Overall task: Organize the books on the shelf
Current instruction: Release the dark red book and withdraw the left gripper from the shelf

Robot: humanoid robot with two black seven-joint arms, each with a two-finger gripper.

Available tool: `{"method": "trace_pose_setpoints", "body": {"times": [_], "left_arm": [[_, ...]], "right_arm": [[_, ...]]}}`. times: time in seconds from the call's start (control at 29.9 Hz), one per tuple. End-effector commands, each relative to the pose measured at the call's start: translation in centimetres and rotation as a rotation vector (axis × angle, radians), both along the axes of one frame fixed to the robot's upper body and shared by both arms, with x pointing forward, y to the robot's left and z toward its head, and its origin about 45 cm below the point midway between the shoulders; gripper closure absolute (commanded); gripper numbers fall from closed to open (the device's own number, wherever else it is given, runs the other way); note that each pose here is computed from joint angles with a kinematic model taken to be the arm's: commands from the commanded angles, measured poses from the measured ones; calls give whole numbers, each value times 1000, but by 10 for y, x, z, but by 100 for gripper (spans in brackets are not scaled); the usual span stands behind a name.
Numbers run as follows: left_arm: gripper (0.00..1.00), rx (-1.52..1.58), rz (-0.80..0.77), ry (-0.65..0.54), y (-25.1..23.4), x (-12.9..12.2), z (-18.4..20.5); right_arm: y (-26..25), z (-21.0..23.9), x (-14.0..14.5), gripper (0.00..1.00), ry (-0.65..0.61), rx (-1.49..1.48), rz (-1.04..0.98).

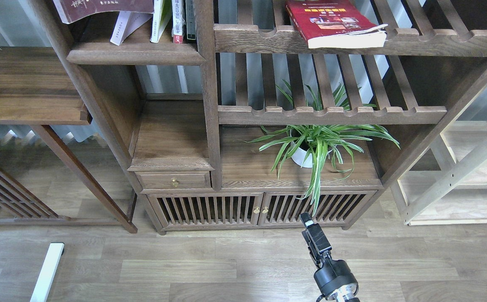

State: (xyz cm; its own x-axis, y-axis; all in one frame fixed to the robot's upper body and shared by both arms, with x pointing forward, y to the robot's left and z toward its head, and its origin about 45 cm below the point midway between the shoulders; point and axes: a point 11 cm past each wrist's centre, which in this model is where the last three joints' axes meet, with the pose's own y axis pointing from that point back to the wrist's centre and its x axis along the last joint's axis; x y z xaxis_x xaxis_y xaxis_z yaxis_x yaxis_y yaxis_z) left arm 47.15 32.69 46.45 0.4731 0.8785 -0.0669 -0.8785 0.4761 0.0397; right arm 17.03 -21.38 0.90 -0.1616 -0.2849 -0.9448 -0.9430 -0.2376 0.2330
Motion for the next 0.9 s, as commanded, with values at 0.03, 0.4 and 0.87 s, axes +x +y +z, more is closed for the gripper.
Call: {"method": "trace_pose_setpoints", "body": {"times": [0.03,0.4,0.87], "left_arm": [[98,4,-9,1,-7,4,1],[98,25,6,19,-6,9,-5],[97,36,-18,40,-31,20,-22]], "right_arm": [[0,0,-1,6,1,1,0],[-1,0,0,6,1,1,-4],[-2,0,-1,6,3,4,-12]]}}
